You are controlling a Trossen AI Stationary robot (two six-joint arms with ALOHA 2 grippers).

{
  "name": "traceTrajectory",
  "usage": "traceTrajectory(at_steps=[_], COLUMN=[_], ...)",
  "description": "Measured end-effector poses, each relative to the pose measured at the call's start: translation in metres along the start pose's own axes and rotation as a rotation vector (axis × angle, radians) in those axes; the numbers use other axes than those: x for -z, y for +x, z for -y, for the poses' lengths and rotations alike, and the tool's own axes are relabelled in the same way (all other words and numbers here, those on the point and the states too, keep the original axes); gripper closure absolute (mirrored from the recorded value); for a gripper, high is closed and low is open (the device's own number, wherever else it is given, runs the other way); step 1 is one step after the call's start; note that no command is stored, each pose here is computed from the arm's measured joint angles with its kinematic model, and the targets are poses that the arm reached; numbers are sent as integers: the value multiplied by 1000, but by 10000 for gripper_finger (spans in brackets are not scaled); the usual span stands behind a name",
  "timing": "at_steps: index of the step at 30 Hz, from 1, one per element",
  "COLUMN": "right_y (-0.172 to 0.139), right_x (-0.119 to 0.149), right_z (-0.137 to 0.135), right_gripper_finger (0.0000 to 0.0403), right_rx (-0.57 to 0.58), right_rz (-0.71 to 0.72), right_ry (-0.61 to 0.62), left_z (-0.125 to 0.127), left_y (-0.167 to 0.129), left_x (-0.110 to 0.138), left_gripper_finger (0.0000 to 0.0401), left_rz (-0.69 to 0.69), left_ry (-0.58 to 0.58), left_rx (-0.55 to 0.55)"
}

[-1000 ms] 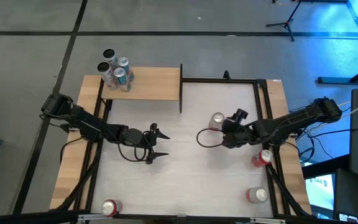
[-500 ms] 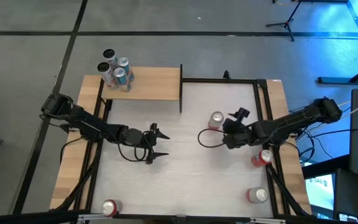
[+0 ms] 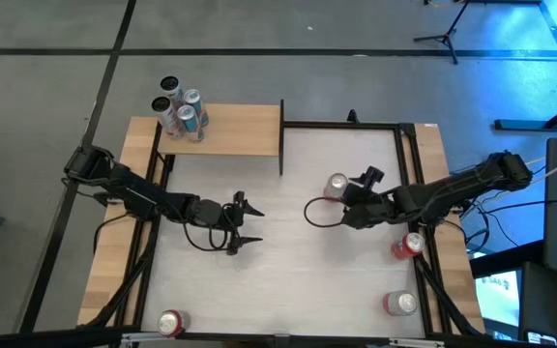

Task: Place canned beverage on shelf
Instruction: Put the top pink white soda can on the shelf

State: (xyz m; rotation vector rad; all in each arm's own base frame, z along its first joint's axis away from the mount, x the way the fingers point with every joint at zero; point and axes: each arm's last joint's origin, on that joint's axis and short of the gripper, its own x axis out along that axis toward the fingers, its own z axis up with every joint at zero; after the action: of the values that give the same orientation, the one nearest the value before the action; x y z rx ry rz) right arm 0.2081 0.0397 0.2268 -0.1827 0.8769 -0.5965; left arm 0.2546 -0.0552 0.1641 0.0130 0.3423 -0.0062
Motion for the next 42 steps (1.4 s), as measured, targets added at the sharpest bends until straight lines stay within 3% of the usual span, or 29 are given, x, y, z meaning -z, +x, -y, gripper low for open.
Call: traceTrajectory(at_steps=[5, 13, 26, 42], right_y=[7, 13, 14, 23], right_x=[2, 6, 1, 12], right_z=[-7, -5, -11, -10], right_gripper_finger=[110, 110, 110, 110], right_rx=[-34, 142, 51, 194], right_rz=[29, 60, 80, -8], right_ry=[6, -32, -32, -191], left_z=[0, 0, 0, 0], left_y=[0, 0, 0, 0], left_x=[0, 0, 0, 0], left_gripper_finger=[61, 61, 61, 61], left_rz=[0, -1, -1, -1], left_ry=[0, 0, 0, 0], left_rx=[0, 0, 0, 0])
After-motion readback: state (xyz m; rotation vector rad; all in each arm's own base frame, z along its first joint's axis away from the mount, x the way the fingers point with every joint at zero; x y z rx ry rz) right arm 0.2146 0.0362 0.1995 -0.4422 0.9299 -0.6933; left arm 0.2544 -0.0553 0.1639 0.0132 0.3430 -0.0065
